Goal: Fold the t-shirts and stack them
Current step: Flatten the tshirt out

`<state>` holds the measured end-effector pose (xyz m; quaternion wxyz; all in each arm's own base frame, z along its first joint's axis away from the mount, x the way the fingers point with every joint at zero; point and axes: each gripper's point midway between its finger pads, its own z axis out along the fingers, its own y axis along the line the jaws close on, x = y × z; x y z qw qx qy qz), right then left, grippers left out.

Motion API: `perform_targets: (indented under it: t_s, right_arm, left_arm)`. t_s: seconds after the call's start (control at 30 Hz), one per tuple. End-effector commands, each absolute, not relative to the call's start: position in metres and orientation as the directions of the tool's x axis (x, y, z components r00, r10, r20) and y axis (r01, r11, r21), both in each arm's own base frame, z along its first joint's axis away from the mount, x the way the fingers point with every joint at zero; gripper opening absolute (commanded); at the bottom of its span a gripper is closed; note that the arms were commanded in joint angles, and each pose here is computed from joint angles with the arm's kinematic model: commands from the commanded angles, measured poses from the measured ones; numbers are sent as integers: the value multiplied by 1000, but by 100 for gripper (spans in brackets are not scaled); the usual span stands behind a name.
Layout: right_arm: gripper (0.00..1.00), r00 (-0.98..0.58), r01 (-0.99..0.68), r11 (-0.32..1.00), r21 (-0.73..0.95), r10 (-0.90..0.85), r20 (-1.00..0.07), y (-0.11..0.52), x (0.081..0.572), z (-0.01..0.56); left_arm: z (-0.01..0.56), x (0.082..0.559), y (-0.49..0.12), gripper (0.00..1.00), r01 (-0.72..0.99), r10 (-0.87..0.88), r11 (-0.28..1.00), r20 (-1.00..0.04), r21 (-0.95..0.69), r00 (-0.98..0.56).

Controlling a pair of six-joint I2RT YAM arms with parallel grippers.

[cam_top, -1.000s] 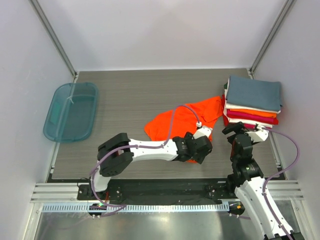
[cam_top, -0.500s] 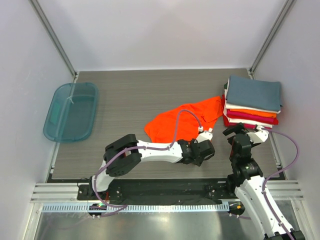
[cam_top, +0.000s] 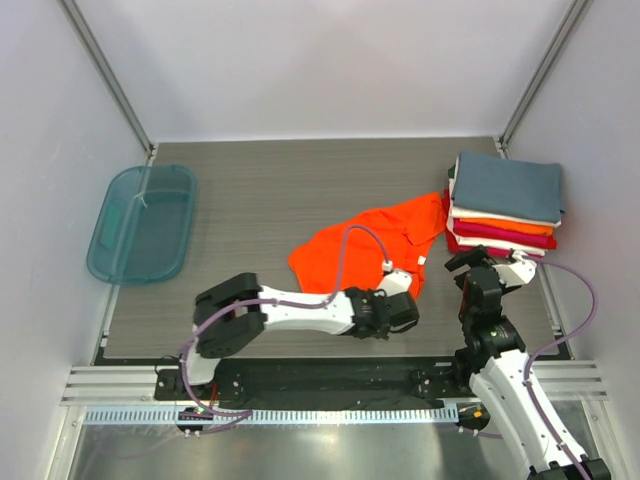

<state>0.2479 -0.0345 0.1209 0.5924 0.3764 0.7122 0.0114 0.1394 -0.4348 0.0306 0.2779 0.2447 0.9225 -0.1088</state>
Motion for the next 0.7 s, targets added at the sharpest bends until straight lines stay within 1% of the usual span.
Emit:
perform_targets:
  t_s: [0.0,0.07,0.1,0.13,0.2,0.23,0.3,0.33,0.4,0.53,0.6,0.63,0.67]
  right_arm:
    - [86,-8,492,728,477,552,-834,-29,257,128]
    - [86,-48,477,750,458,543,-838,-24,261,124]
    - [86,-56,472,754,457,543,-838,-22,263,124]
    - [85,-70,461,762,455,542,-837,-19,265,124]
    - [84,-109,453,778,435,533,-839,-14,270,121]
    - [84,-111,442,782,439,533,-839,-12,273,127]
    - [84,-160,415,798,437,537,-828,-2,279,124]
    - [84,-166,392,802,450,543,-823,3,284,133]
    - [84,-204,351,808,473,559,-804,16,290,137]
    - [75,-256,324,806,495,579,-774,32,310,148]
    - [75,-282,312,802,510,591,-756,40,317,150]
    - [73,-281,300,793,531,605,-745,44,323,158]
    - [70,-314,309,792,527,608,-729,48,326,150]
  left_arm:
    - [115,159,-389,0,430,260,897,-670,-99,-695]
    - [138,175,-361,0,380,185,914,-689,-141,-700]
    - [136,177,-340,0,359,175,923,-683,-136,-709]
    - [167,190,-320,0,318,82,925,-707,-208,-702]
    - [169,195,-284,0,270,43,938,-701,-216,-712]
    - [191,204,-259,0,221,-43,938,-721,-267,-691]
    - [197,206,-225,0,164,-81,952,-730,-259,-679]
    - [194,212,-202,0,99,-116,965,-739,-241,-664]
    - [205,208,-174,0,57,-167,963,-755,-262,-634]
    - [203,206,-129,0,-74,-251,963,-767,-259,-590]
    - [202,203,-104,0,-163,-283,959,-780,-232,-558]
    - [202,202,-94,0,-198,-297,954,-783,-225,-546]
    - [198,200,-86,0,-222,-296,953,-784,-206,-545]
